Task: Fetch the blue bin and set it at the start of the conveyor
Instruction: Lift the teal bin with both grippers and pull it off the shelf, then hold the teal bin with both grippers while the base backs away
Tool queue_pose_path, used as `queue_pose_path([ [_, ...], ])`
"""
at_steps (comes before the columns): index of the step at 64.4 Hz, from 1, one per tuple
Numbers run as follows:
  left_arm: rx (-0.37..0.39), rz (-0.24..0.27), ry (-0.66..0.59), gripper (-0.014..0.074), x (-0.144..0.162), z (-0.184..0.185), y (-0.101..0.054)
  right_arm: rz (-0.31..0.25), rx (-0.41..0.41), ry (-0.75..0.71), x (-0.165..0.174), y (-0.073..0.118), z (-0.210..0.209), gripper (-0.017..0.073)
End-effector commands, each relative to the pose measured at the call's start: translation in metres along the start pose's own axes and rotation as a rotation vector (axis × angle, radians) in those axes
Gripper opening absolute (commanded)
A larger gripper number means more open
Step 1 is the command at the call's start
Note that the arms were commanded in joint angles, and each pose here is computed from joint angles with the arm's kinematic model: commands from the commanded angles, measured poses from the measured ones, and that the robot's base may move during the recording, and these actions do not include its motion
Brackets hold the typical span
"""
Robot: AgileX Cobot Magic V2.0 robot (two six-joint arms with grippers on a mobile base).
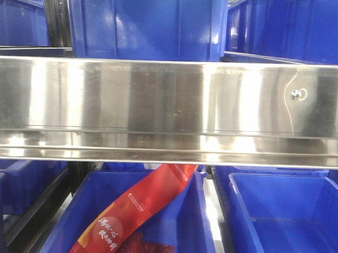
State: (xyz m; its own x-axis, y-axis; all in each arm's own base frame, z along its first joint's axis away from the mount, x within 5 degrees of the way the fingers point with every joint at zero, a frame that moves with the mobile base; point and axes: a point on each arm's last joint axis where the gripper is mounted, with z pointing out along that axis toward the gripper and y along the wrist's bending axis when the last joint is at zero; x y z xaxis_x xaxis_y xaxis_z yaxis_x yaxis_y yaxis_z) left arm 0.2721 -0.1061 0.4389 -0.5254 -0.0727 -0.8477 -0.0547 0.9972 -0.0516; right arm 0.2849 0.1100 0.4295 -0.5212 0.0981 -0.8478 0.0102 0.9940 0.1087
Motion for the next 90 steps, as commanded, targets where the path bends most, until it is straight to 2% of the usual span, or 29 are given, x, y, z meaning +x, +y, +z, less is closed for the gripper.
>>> queue_pose_path([
  [1, -0.002, 0.019, -0.046, -0.0111, -0.005, -0.006, 0.002, -0.031, -0.019, -0.083, -0.01, -0.001, -0.009, -0.0154],
  [19, -0.002, 0.019, -0.046, -0.0111, -0.005, -0.006, 0.002, -0.032, -0.068, -0.142, -0.015, 0.004, -0.01, -0.0154],
  [59, -0.003, 0.02, -0.047, -0.0111, -0.005, -0.006, 0.003, -0.038, -0.25, -0.359, -0.033, 0.02, -0.017, -0.0154],
  [90, -0.004, 0.021, -0.048, -0.0111, -0.005, -0.006, 0.003, -0.038, -0.258, -0.367, -0.034, 0.021, -0.017, -0.0154],
])
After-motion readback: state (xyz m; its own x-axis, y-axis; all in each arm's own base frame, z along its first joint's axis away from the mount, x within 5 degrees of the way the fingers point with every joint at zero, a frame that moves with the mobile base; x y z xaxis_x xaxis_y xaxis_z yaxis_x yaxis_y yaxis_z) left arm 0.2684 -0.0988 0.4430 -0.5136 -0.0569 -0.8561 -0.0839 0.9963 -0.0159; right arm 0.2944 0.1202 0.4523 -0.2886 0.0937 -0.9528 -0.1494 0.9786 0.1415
